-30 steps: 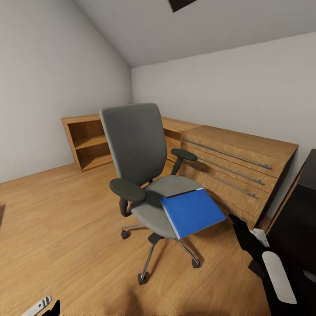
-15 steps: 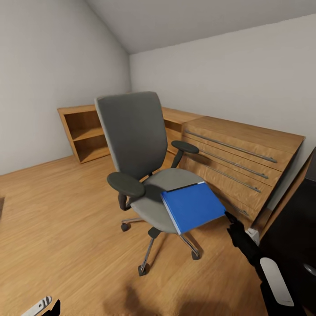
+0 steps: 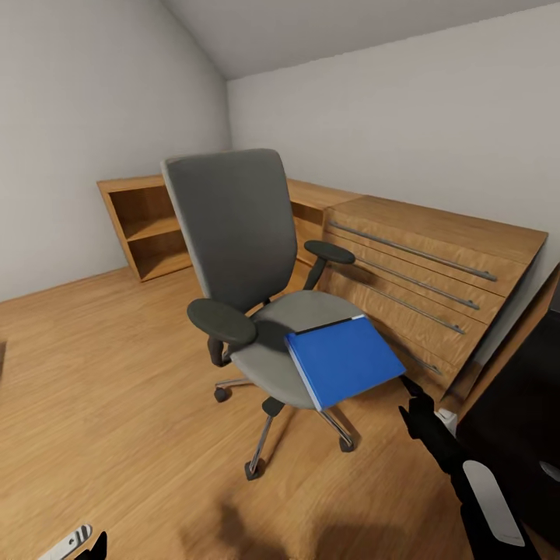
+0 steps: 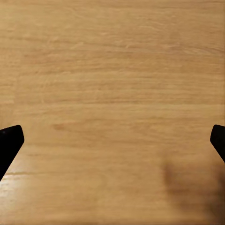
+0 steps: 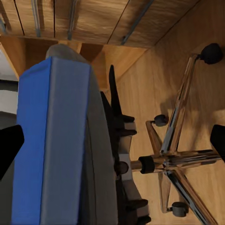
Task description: In the bedroom, organize the workspace by keeping the computer under the desk, ensuring the monitor is on the desk, placing the keyboard on the desk next to the monitor, placing the mouse on the desk next to the keyboard, moving the folder from the swivel chair onto the desk next to the mouse, stacking the notebook on top of the folder with the pen on top of the notebook, and positioning the swivel chair next to the desk.
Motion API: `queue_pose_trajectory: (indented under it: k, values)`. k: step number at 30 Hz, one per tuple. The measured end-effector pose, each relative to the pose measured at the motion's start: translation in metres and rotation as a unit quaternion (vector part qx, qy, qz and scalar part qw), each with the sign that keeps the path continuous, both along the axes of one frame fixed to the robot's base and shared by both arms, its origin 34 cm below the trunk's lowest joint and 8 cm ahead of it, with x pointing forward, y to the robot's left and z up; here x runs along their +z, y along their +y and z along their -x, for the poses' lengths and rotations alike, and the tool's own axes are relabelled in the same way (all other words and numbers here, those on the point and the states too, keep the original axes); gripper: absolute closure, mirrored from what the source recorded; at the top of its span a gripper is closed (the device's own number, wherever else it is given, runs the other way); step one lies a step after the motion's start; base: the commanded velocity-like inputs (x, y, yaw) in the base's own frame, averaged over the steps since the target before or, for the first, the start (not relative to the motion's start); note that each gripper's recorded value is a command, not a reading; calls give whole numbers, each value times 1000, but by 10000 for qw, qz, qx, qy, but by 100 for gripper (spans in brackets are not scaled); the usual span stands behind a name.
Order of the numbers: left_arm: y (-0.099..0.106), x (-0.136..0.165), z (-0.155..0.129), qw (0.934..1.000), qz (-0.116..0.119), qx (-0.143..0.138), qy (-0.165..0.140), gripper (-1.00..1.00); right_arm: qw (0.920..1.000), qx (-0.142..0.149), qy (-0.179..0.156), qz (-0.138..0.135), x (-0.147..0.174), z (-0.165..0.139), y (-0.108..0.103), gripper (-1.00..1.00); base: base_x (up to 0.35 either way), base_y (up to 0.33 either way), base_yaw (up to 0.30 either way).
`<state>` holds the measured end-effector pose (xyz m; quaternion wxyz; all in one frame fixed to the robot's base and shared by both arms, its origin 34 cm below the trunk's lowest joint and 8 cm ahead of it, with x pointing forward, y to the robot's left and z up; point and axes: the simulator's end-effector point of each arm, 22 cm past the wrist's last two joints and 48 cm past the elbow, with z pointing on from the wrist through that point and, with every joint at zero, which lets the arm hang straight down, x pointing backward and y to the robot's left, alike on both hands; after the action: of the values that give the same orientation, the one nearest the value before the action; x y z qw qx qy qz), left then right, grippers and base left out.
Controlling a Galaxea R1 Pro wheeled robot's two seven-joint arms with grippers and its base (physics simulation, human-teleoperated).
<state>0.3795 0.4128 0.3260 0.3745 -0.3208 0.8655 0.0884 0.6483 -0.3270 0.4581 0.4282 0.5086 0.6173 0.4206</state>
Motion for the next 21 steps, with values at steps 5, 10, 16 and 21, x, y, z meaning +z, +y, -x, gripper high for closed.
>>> queue_pose_trajectory:
  k: [5,10,16,21]
  values:
    - [0,-1,1,10000,15,2,8,-100,9995,271,13,-162,0,1,17,-100,0,0,0]
    - [0,-1,1,10000,19,2,11,-100,9987,447,18,-239,1,2,26,-100,0,0,0]
    - [0,-2,1,10000,20,3,15,-100,9983,507,-53,-280,4,2,29,-100,0,0,0]
    - [-1,-3,2,10000,8,-8,31,-100,9968,680,-201,-377,11,2,37,-100,0,0,0]
